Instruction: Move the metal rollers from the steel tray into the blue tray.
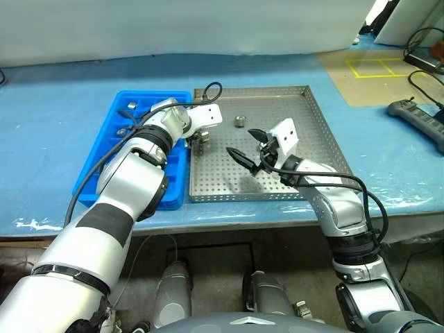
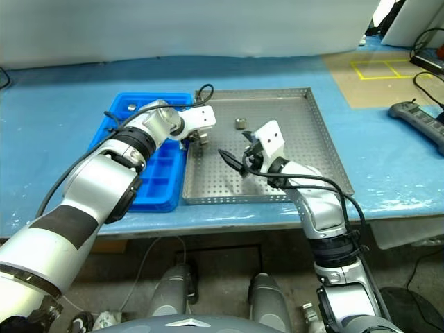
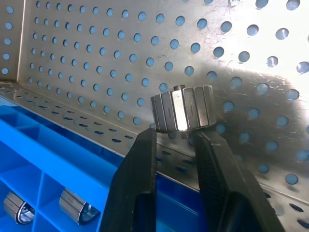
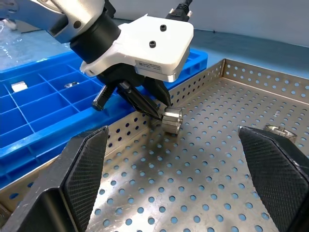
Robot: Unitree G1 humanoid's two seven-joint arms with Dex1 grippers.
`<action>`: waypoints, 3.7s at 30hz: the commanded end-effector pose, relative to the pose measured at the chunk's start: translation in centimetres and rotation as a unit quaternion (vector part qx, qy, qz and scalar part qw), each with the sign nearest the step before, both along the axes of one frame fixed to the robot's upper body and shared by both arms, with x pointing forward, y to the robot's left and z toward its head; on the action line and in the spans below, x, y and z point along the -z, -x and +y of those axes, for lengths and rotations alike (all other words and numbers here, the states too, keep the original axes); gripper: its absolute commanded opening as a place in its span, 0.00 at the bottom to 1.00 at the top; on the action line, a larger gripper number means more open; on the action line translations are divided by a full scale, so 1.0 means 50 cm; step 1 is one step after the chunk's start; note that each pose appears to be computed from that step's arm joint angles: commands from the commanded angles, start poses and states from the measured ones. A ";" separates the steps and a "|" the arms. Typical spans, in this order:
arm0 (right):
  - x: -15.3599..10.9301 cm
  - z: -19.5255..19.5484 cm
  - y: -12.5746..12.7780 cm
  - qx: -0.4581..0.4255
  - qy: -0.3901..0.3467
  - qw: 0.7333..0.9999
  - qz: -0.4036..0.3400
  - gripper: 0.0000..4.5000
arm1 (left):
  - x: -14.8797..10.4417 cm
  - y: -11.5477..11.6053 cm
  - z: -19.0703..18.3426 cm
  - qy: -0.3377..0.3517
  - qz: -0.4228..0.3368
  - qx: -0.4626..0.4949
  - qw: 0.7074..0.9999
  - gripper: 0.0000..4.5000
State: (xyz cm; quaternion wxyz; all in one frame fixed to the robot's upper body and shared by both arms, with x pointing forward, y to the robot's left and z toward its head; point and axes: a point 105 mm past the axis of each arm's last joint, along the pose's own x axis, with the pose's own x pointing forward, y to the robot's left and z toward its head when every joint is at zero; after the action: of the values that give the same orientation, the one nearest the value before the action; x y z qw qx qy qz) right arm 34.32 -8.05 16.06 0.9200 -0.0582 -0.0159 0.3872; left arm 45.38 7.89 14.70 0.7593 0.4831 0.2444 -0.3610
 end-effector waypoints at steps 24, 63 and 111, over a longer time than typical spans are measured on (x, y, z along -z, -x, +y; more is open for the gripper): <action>-0.140 0.078 0.051 -0.206 -0.031 0.977 -0.049 1.00 | -0.192 0.038 0.097 0.361 0.012 0.075 0.929 0.17; -0.098 0.193 0.067 -0.354 -0.023 0.935 0.012 1.00 | 0.026 0.344 0.301 0.541 -0.088 -0.242 0.801 0.17; -0.005 -0.117 -0.080 0.169 0.022 0.985 -0.003 1.00 | -0.121 0.224 -0.002 0.612 0.091 0.152 0.771 0.64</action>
State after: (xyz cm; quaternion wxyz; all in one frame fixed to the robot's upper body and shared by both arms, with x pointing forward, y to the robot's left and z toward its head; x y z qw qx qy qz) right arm 37.72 -13.16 14.57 0.9631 -0.0762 0.0315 0.2563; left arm 34.14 7.91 19.39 0.8084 -0.1013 -0.0092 -0.5797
